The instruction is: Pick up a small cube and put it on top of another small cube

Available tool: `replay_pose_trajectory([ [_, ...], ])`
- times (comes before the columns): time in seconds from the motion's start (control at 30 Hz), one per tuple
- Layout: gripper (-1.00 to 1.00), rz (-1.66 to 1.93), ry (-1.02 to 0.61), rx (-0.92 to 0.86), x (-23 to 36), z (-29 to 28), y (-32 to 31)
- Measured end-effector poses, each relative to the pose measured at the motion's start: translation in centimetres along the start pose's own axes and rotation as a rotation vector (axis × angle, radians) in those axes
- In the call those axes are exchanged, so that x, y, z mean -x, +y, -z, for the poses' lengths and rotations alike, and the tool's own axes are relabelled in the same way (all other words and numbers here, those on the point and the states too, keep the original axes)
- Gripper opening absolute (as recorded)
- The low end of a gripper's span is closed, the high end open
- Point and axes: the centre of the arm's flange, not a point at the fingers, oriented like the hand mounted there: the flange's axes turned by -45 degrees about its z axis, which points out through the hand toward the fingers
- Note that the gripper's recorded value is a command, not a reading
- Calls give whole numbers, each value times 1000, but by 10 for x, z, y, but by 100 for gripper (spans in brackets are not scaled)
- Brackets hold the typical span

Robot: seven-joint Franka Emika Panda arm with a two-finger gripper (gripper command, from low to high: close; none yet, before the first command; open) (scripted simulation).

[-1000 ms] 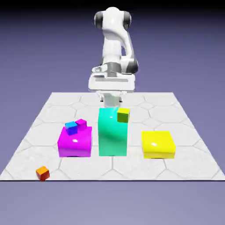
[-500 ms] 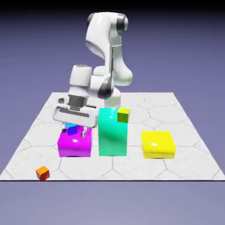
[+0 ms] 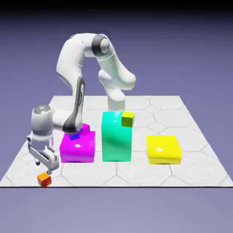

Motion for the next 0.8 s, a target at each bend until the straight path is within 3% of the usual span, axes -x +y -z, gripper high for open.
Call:
replay_pose_trajectory([
  [0.07,0,0,0,0,2,-30,0],
  [0.1,-100,1,0,1,3,-41,0],
  [0.17,-100,1,0,1,3,-41,0],
  [0.33,-100,-6,0,-1,1,33,-3],
  [0.8,-100,-349,-51,-29,102,224,-135],
])
